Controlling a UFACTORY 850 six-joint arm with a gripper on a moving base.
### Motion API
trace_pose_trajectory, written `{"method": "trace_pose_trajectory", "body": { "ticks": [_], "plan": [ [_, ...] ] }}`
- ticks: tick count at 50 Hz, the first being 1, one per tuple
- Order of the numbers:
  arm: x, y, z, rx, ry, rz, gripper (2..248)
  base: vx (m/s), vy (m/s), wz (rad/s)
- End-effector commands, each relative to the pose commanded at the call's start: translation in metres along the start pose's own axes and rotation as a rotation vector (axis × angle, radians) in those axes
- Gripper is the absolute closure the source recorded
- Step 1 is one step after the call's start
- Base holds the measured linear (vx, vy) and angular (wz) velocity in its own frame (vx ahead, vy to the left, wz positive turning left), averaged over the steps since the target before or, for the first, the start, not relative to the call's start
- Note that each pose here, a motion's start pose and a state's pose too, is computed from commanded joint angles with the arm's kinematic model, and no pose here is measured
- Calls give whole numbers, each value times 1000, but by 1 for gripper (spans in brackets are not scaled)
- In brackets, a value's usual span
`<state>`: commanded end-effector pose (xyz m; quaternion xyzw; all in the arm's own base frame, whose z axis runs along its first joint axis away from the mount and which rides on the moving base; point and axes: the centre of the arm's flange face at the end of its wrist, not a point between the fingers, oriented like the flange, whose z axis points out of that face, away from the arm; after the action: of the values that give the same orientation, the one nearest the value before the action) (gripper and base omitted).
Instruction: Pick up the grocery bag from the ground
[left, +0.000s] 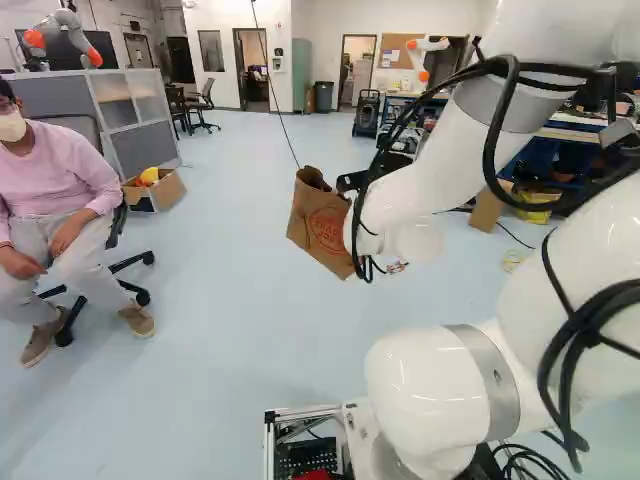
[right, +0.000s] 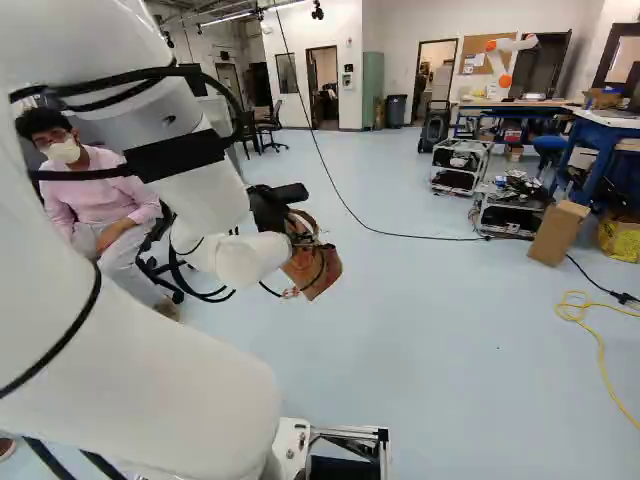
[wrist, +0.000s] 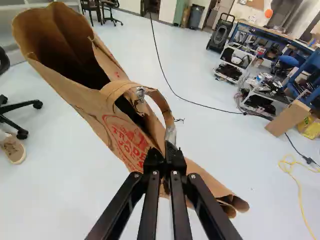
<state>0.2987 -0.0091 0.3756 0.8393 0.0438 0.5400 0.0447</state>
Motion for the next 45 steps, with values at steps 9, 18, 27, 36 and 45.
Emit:
{"method": "trace_pose_trajectory", "body": {
  "ticks": [9,18,27,36,45],
  "plan": [
    [-6,-4,-7,6,32,40,225,0,0,0],
    [-12,-7,-13,11,57,73,225,0,0,0],
    [-16,-9,-17,16,76,98,225,0,0,0],
    [-18,-10,-20,20,88,114,225,0,0,0],
    [-19,-11,-22,22,95,122,225,0,0,0]
  ]
}}
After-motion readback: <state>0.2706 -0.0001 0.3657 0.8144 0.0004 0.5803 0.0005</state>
